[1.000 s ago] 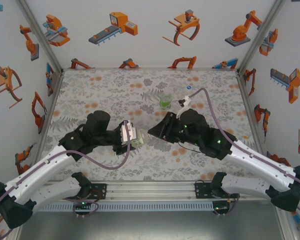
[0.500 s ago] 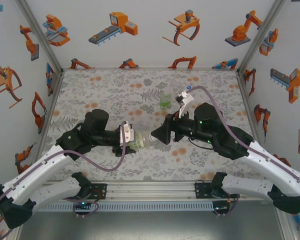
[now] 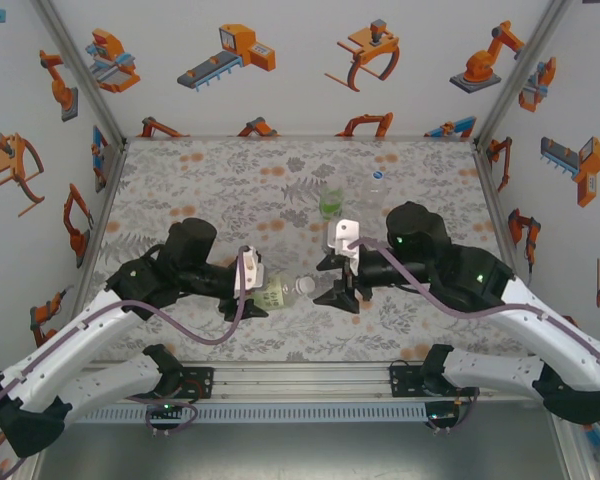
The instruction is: Screw on the bottle caps
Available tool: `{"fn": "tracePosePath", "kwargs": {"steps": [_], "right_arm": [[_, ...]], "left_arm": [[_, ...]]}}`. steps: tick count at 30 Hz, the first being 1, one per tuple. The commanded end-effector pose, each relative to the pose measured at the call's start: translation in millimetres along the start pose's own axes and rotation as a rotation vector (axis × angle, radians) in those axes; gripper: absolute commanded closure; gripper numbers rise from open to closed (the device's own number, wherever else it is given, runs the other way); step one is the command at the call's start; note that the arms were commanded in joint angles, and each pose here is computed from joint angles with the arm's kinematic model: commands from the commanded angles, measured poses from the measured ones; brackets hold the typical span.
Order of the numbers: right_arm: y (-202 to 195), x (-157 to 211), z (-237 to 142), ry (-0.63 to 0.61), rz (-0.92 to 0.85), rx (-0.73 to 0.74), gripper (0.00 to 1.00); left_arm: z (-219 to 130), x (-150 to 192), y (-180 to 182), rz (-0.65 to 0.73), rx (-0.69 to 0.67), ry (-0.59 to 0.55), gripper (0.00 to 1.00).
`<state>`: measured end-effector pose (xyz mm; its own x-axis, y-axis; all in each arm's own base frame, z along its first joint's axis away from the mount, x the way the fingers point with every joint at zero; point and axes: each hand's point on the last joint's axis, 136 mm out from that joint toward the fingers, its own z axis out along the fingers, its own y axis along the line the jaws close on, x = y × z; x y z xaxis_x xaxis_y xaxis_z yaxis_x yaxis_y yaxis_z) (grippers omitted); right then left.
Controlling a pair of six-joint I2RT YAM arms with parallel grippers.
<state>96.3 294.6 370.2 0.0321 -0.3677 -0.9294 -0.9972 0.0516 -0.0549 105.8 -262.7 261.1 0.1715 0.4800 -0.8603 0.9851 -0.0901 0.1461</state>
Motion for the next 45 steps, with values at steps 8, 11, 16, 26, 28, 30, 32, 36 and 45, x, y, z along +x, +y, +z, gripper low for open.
{"fn": "tracePosePath", "kwargs": {"steps": [8,11,16,26,28,30,32,36,45], "right_arm": [[-78,15,-1,-0.109,0.869,0.437,0.47],[-78,26,1,-0.128,1.077,0.443,0.46],[-76,36,10,-0.144,1.267,0.402,0.46],[-81,41,20,-0.12,1.311,0.386,0.55],[-81,41,21,-0.112,1.316,0.375,0.56],[-81,42,23,-0.104,1.321,0.369,0.57],[-81,43,24,-0.098,1.324,0.362,0.6],[-80,43,26,-0.088,1.329,0.349,0.62],[-77,46,31,-0.063,1.352,0.319,0.63]], "left_arm": [[-11,2,25,0.012,-0.179,0.033,1.0],[-11,2,28,0.014,-0.199,0.032,1.0],[-10,5,30,0.015,-0.208,0.034,1.0],[-6,8,30,0.011,-0.197,0.045,1.0],[-6,8,30,0.012,-0.198,0.045,1.0],[-6,8,30,0.012,-0.198,0.048,1.0],[-6,9,31,0.01,-0.199,0.05,1.0],[-5,10,31,0.005,-0.199,0.052,1.0],[-7,9,33,0.005,-0.211,0.054,1.0]]}}
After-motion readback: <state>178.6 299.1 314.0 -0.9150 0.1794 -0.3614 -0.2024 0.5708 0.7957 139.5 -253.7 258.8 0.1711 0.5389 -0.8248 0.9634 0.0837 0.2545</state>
